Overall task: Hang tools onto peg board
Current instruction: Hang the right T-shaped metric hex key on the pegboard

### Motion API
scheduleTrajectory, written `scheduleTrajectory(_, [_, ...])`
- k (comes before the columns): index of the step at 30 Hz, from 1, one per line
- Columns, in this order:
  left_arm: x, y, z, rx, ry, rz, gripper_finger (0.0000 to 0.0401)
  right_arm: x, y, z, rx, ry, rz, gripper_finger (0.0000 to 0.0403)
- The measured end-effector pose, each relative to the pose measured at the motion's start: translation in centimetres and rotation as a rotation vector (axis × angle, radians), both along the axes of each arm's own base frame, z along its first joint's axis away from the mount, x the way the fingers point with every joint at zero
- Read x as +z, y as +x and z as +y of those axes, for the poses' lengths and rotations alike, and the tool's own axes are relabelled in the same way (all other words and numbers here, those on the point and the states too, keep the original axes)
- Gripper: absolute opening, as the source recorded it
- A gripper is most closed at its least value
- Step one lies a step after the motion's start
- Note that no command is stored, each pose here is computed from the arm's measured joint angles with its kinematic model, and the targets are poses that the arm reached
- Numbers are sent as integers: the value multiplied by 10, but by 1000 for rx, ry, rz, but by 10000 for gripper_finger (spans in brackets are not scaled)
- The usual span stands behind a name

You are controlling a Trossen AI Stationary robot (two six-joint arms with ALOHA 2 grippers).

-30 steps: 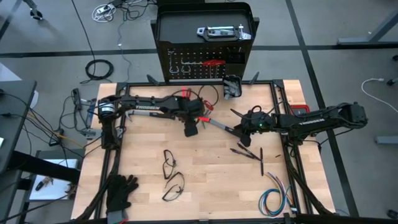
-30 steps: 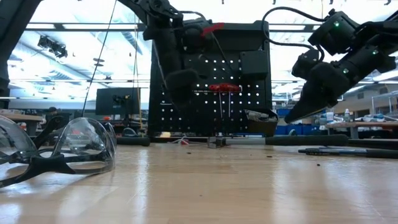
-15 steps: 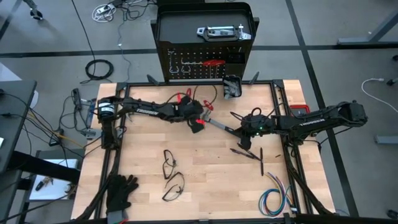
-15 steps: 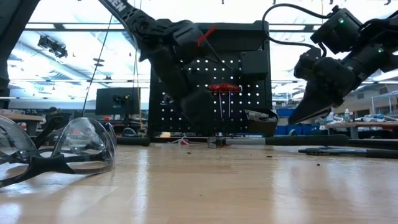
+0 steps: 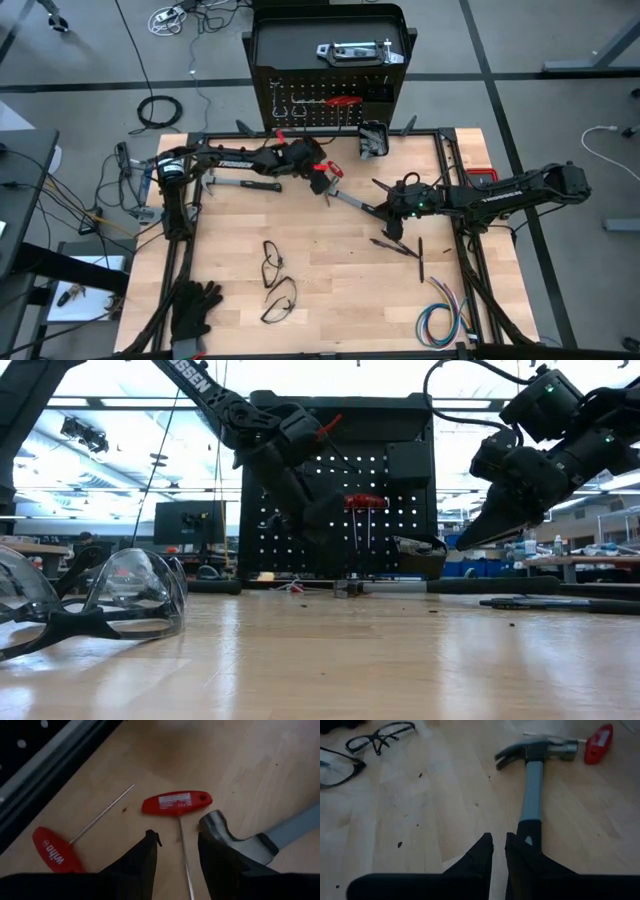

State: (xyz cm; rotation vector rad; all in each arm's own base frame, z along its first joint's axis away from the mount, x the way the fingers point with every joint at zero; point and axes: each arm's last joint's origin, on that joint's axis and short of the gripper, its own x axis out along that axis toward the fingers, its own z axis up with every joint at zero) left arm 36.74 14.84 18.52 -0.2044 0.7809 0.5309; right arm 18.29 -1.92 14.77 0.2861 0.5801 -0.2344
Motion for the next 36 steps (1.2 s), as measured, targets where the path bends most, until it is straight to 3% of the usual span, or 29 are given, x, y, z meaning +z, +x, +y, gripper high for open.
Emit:
scheduleTrajectory(5, [5, 5, 11, 13, -40, 2, 142, 3, 2, -1, 14, -31, -34, 61])
scheduleTrajectory(13, [-27, 32, 21, -8, -132, 125, 142, 5, 3, -2, 26, -27, -38, 62])
scheduleTrajectory(17, [-44, 35, 20, -38, -201, 170, 142, 5, 3, -2, 37, -19, -31, 60])
scheduleTrajectory(22, [-49, 38, 17, -67, -211, 182, 141, 4, 2, -2, 37, -18, -24, 61])
scheduleTrajectory(25, [-50, 39, 13, -84, -187, 203, 116, 4, 2, -2, 38, -17, -19, 62])
scheduleTrajectory(30, [-52, 36, 11, -151, -182, 255, 14, 4, 2, -2, 39, -18, -19, 59])
scheduleTrajectory(36, [-45, 37, 6, -166, -124, 316, 2, 3, 2, -2, 40, -18, -14, 61])
